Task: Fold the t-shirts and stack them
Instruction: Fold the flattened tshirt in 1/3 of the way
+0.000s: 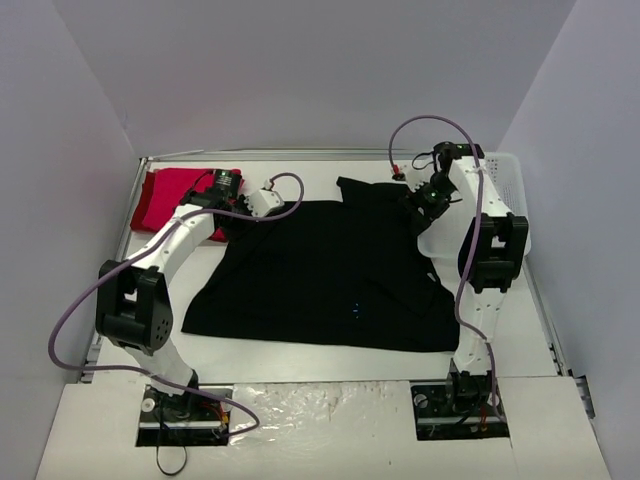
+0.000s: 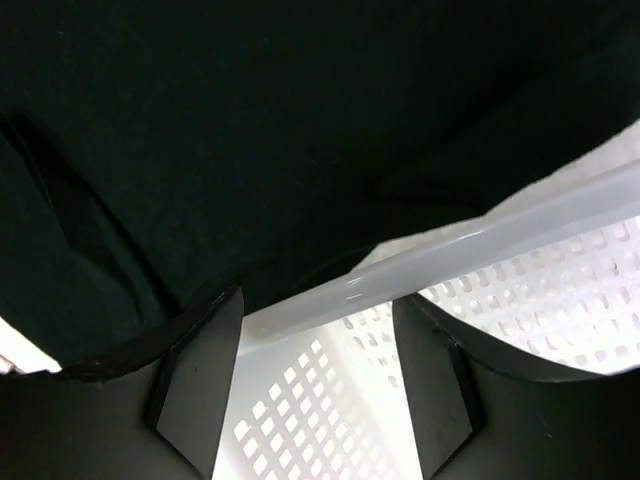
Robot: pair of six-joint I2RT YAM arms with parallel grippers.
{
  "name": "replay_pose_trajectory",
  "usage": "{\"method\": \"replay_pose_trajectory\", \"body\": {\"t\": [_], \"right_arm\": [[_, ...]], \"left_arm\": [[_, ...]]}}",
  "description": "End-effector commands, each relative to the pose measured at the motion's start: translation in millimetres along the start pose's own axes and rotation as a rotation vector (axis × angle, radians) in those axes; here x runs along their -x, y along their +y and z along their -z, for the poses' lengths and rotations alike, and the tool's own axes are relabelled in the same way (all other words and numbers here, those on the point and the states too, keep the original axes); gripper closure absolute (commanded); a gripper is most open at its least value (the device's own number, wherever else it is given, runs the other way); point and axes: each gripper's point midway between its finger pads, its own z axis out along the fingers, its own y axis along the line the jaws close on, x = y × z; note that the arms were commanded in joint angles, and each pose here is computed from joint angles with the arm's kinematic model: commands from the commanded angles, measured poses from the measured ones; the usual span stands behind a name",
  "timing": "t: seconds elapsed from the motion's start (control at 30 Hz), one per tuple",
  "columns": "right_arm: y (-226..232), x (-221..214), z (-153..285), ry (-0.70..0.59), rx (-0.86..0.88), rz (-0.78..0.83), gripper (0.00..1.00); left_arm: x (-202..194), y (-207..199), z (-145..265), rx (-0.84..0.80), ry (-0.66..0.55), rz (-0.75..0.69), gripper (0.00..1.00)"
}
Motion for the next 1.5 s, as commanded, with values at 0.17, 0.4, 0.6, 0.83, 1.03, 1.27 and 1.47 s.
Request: {"method": "replay_pose_trajectory", "body": {"t": [0.17,0.4,0.6,0.83,1.03,1.27,1.47], "right_arm": [[16,-10,7,0.028,-0.006,-0.012,0.38],[0,-39,9,0.094,-0.099,-0.076,0.35],[-16,-50,18,0.077,-0.161,-0.15,0.6],[-32,-35,27,0.017,-0.213,-0.192,0.78],[-37,-24,23,-0.023,-0.216,-0.226,0.88],[-40,-22,21,-0.044,-0.236,-0.286,1.0],[-35,-30,15,-0.039,-0.256,-0.349,1.0]], "left_arm": [[0,8,8,0.064,-0.008,-0.01,0.78],[-9,4,16,0.082,-0.001,-0.021,0.78],[-12,-7,30,0.087,-0.03,-0.015,0.78],[-25,-18,40,0.099,-0.019,-0.007,0.78],[-34,-24,45,0.105,-0.01,0.0,0.78],[-36,-27,49,0.105,-0.013,0.006,0.78],[-37,-31,47,0.093,-0.011,0.014,0.78]]}}
